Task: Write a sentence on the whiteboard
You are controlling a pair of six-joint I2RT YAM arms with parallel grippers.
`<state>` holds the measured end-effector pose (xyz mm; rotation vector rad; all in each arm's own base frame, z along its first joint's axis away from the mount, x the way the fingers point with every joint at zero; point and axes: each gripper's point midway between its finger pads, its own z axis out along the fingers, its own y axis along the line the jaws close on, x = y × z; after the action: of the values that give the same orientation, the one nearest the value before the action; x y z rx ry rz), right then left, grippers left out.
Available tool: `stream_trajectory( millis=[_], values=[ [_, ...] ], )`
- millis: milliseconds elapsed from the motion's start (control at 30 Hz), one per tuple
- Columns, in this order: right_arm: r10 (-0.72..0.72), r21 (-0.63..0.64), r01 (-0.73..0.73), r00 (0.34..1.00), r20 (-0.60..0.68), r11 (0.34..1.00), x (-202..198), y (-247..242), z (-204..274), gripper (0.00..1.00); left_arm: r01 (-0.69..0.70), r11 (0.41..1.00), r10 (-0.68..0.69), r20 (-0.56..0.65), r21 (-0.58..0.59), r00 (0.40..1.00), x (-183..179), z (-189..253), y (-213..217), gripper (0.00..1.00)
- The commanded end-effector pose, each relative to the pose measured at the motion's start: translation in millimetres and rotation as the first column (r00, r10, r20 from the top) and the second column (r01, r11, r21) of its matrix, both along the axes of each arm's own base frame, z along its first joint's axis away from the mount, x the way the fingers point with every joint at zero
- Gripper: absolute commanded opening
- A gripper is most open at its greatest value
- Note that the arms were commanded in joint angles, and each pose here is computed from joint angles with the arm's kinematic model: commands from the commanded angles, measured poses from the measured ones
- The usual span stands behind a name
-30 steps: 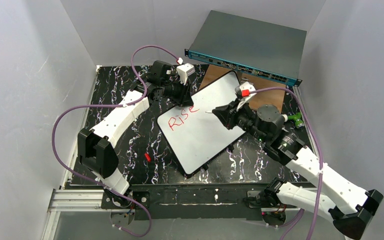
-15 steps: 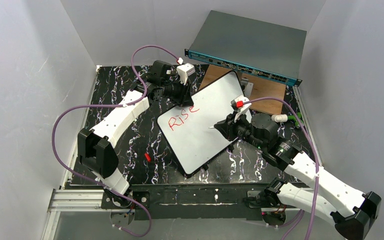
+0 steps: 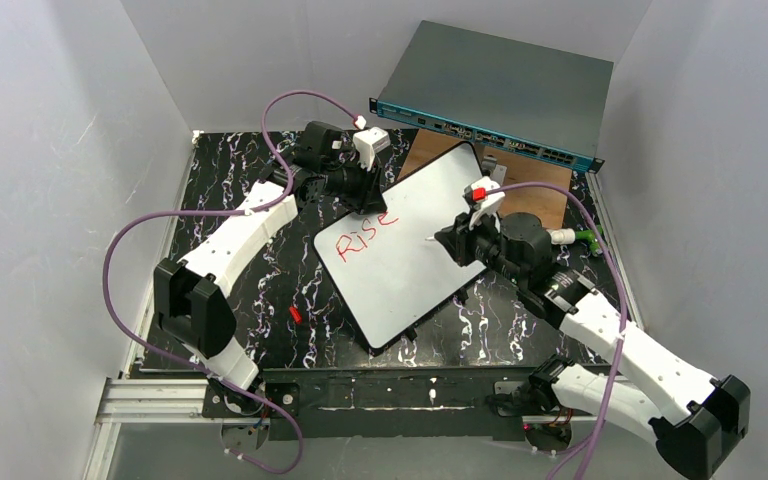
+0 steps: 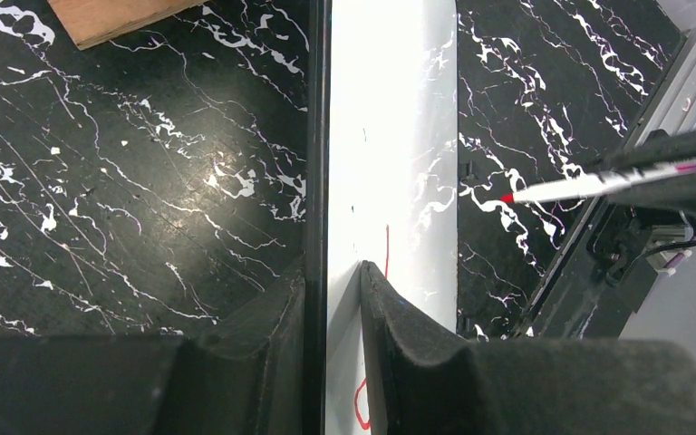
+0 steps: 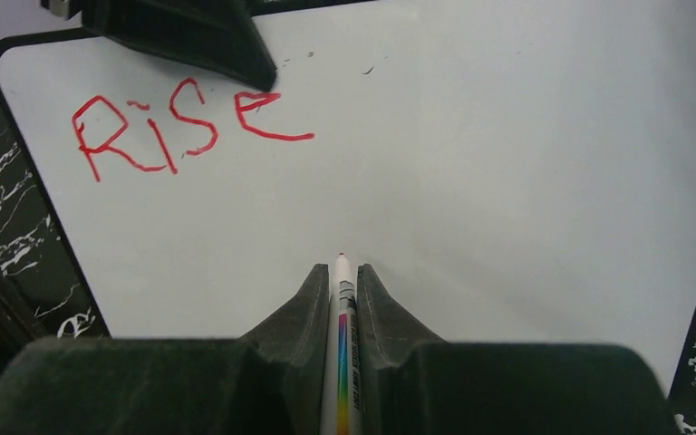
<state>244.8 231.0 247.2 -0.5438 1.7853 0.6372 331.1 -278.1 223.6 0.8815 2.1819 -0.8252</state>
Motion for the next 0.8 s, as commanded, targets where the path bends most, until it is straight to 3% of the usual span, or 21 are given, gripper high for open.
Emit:
stream_trajectory(
  millis=[0, 500, 767],
  values=[
    [-0.023, 0.085, 0.012, 0.992, 0.121, 0.996, 21, 0, 54, 0.01, 0.065, 0.998, -0.066, 0.002, 0.026, 0.998, -28, 5, 6, 0.0],
    [0.081, 0.131, -0.093, 0.992, 0.099, 0.987, 18, 16, 50, 0.01, 0.07, 0.997, -0.07, 0.006, 0.041, 0.998, -31, 2, 10, 0.0],
    [0.042, 0.171, -0.059, 0.994, 0.104, 0.983, 35, 23, 58, 0.01, 0.066, 0.997, -0.066, 0.004, 0.032, 0.998, -27, 2, 6, 0.0]
  ],
)
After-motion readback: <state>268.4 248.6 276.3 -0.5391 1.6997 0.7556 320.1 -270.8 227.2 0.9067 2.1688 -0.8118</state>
